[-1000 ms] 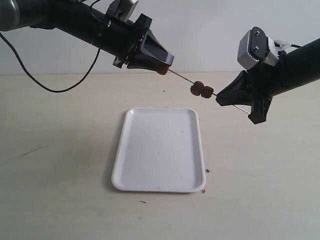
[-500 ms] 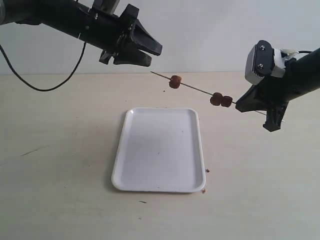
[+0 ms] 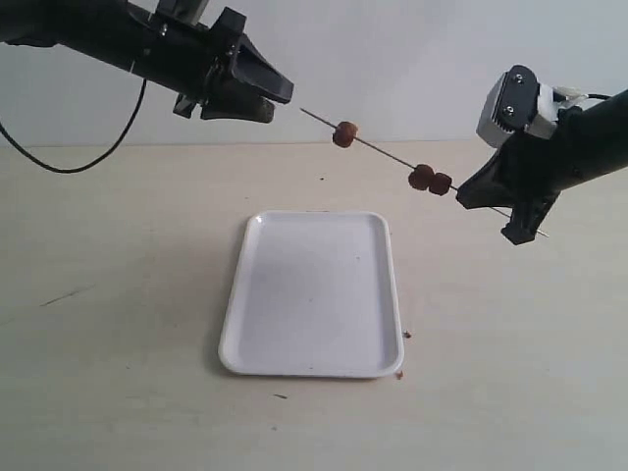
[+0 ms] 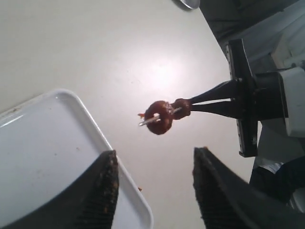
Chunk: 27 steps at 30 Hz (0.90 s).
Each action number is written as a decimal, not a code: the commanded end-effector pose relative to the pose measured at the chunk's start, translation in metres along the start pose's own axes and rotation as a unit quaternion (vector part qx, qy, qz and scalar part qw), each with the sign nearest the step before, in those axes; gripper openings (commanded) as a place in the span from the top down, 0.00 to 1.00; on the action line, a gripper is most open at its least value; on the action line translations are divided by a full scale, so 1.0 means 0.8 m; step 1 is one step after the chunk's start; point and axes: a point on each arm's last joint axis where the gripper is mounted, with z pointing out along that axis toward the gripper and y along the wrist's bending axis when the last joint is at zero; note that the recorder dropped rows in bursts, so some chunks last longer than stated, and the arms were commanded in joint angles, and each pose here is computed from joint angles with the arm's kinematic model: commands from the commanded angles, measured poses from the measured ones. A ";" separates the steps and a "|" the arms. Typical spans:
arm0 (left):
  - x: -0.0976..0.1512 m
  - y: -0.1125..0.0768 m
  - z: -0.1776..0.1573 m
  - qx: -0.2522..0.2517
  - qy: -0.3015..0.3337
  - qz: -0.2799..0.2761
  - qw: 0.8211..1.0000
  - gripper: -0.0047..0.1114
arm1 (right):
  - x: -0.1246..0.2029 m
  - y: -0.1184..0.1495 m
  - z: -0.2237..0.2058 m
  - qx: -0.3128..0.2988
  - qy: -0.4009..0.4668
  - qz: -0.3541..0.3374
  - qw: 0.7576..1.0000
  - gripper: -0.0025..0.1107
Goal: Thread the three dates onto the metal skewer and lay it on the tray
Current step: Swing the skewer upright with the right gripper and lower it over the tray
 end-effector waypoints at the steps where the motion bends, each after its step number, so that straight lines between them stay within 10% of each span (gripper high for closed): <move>1: -0.006 0.002 -0.022 -0.006 -0.020 0.008 1.000 0.71 | -0.004 -0.002 -0.001 0.008 -0.023 0.072 0.997 0.98; 4: -0.005 0.009 -0.027 -0.020 -0.016 0.016 1.000 0.96 | -0.009 -0.004 -0.001 0.010 -0.048 0.200 0.979 0.98; 9: 0.001 0.012 -0.025 -0.034 -0.009 0.020 0.999 0.96 | -0.011 0.004 -0.002 -0.033 -0.043 0.374 0.926 0.98; 27: 0.118 -0.010 -0.055 -0.244 -0.123 0.099 0.957 0.96 | -0.066 0.158 0.095 -0.094 -0.039 0.570 0.815 0.98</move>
